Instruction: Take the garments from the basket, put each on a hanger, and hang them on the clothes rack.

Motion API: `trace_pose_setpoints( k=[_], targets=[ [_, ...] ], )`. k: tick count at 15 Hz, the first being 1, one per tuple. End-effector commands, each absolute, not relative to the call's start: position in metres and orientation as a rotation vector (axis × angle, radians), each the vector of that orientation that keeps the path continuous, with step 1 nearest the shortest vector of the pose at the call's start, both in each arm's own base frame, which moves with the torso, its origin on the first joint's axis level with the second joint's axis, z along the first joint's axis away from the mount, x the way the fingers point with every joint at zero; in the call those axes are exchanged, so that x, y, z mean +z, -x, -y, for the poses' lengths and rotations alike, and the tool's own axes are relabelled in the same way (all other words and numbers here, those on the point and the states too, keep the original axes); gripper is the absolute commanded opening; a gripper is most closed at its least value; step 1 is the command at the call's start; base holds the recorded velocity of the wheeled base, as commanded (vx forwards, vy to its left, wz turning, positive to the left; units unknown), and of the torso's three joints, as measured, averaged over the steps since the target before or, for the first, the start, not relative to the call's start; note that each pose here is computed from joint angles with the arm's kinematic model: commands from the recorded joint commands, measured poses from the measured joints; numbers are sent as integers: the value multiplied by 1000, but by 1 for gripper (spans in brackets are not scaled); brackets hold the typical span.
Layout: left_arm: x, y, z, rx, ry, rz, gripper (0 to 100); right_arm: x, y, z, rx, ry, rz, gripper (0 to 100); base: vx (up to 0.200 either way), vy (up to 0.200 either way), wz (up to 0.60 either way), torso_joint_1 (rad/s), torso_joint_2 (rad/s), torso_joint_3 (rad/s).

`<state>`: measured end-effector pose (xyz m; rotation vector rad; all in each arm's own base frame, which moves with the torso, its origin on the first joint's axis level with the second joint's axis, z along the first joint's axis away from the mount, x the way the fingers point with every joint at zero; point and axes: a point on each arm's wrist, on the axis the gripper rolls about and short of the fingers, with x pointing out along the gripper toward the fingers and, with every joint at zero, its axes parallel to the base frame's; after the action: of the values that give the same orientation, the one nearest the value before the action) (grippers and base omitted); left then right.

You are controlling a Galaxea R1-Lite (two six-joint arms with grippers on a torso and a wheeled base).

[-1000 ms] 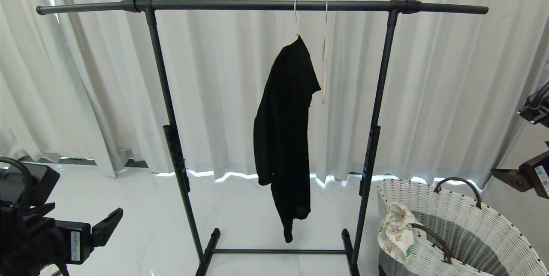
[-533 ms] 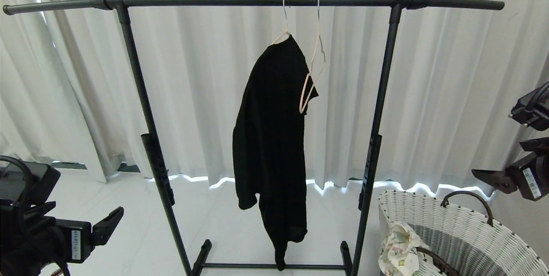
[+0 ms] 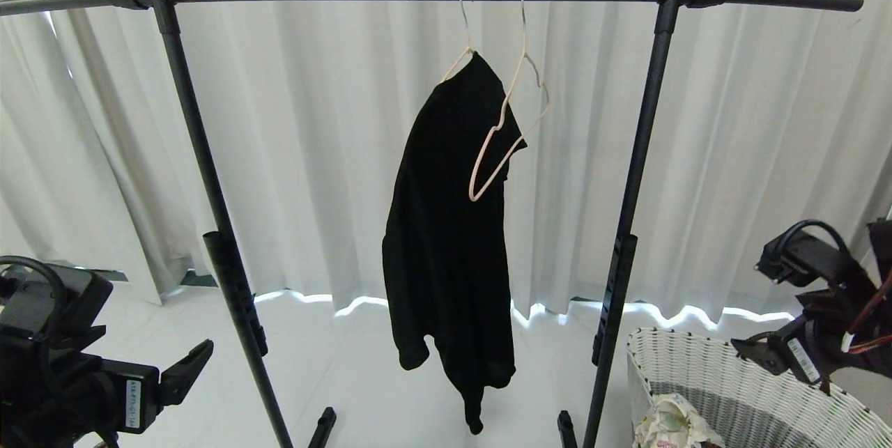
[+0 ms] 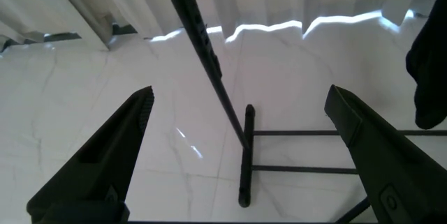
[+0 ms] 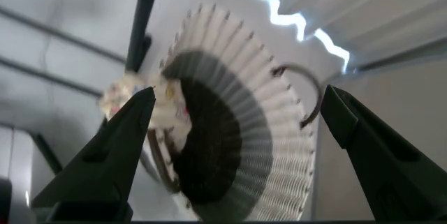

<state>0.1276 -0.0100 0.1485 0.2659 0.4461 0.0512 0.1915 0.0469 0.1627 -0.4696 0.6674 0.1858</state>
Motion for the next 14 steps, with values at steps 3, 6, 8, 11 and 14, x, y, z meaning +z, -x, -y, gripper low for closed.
trace_pose_setpoints(
  k=[3, 6, 8, 11, 14],
  targets=[
    [148, -128, 11, 42, -269, -448, 100, 103, -194, -51, 228, 511, -832, 100, 0, 0, 0, 0, 0, 0],
    [146, -127, 11, 42, -274, -456, 100, 77, -202, -57, 250, 528, -882, 100, 0, 0, 0, 0, 0, 0],
    [144, -126, 11, 41, -278, -462, 100, 63, -211, -63, 265, 539, -895, 100, 0, 0, 0, 0, 0, 0],
    [143, -125, 11, 43, -279, -466, 100, 40, -224, -68, 253, 557, -924, 100, 0, 0, 0, 0, 0, 0],
    [137, -122, 11, 40, -283, -486, 100, 23, -235, -72, 221, 574, -922, 100, 0, 0, 0, 0, 0, 0]
  ],
)
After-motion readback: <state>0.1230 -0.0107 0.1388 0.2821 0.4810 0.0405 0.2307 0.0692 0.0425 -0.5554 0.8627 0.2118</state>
